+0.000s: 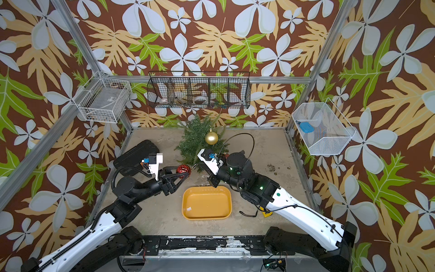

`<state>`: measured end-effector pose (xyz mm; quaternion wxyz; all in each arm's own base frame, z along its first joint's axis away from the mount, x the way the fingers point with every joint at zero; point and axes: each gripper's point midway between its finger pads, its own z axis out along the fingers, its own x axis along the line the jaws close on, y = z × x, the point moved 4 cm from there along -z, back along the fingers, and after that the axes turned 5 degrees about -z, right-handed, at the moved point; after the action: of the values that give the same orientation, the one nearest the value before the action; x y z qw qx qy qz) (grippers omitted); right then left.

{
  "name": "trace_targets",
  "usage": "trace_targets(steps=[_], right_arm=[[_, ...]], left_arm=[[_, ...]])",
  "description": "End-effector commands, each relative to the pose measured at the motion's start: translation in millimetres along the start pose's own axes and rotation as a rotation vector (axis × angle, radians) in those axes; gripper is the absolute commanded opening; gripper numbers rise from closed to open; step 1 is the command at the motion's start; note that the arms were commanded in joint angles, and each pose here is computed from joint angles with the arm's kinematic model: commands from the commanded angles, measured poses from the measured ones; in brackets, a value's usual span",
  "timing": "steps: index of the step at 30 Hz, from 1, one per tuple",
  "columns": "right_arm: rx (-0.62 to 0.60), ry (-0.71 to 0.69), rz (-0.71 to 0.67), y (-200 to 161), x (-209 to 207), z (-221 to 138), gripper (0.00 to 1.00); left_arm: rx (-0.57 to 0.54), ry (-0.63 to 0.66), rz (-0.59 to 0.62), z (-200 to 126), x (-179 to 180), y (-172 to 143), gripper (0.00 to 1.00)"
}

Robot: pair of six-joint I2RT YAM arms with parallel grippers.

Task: Decorate the small christmas tree with ornaments
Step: Hang an ornament on the christmas tree.

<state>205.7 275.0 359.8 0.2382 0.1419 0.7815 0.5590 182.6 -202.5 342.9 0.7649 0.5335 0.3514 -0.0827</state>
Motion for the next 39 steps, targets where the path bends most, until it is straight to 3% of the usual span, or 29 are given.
trace_targets(steps=[1,23,39], right_arm=[[-0.002,0.004,-0.009,1.2,0.9,-0.8,0.00],[-0.017,-0.002,-0.020,10.3,-2.7,7.5,0.00],[0.001,-0.088,-0.025,12.4,-18.8,7.7,0.00]], left_arm=[[-0.043,-0.044,0.021,2.3,-9.9,12.9,0.47],[-0.065,-0.054,0.030,10.5,-6.7,23.2,0.46],[-0.066,-0.057,0.034,13.8,-0.4,30.4,0.44]])
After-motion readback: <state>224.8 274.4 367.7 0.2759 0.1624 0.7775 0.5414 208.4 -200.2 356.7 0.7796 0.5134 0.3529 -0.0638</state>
